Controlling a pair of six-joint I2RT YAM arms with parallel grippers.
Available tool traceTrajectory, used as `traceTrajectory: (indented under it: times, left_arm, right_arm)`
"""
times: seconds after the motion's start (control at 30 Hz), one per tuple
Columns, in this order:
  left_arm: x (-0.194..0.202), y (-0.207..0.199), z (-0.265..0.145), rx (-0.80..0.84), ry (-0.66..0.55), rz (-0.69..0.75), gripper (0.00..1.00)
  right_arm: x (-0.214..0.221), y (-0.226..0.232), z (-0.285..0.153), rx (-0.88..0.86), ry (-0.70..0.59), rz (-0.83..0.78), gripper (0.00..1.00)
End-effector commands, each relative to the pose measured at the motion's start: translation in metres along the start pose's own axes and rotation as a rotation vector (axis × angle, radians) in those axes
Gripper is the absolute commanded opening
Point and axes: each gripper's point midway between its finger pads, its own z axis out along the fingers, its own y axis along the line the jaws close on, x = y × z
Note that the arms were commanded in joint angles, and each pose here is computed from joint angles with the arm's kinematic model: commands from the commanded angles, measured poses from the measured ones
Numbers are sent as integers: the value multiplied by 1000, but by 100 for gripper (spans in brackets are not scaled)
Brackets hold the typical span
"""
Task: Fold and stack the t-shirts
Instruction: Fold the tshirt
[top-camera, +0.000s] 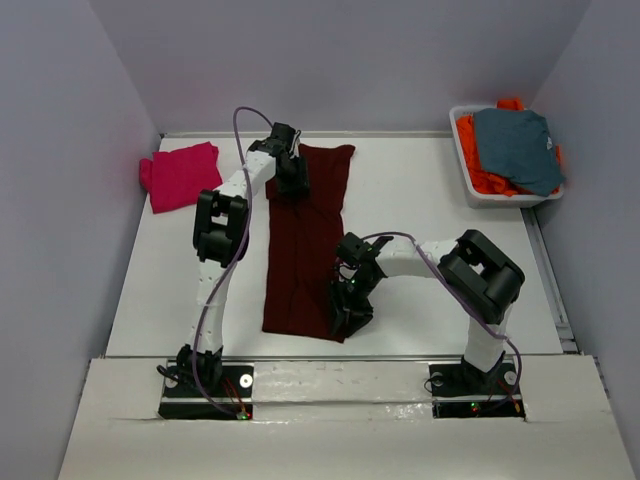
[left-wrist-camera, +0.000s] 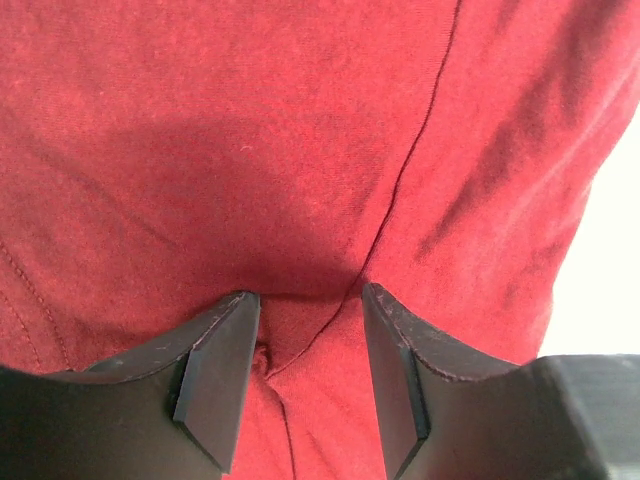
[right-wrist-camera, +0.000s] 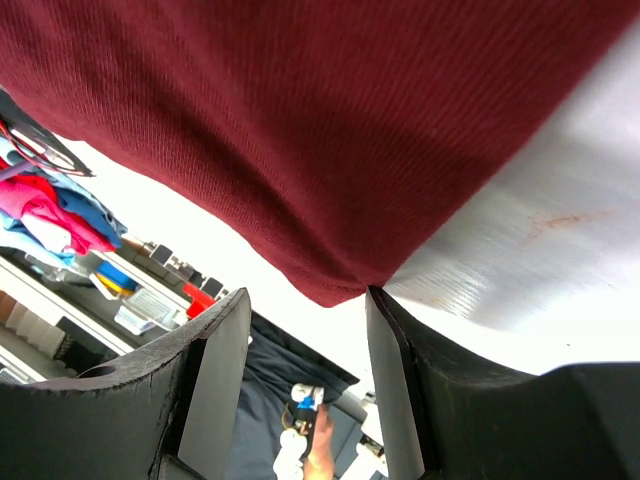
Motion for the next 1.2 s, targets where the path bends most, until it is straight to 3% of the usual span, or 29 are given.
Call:
traceTrajectory:
  times: [0.0, 0.33, 0.5, 0.77, 0.9, 1.03, 1.17]
  left_arm:
    - [-2, 7, 17, 1, 10, 23, 58]
    - [18, 7, 42, 50, 95, 34, 59]
    - [16, 4, 28, 60, 62, 43, 59]
    - [-14, -26, -66, 135, -130, 97, 69]
    - [-23, -41, -115, 173, -195, 99, 70]
    - [-8, -45, -150, 170, -210, 94, 71]
    - [43, -21, -169, 95, -157, 48, 71]
  right_arm:
    - [-7, 0, -1, 41, -46, -35, 56]
    - [-18, 12, -9, 25, -104, -54, 60]
    - [-24, 20, -18, 25, -145, -72, 62]
    - [-24, 28, -38, 38, -210, -106, 66]
    - [-24, 31, -45, 34, -238, -112, 68]
    - [-23, 30, -44, 25, -246, -103, 70]
    - [-19, 26, -37, 5, -234, -70, 71]
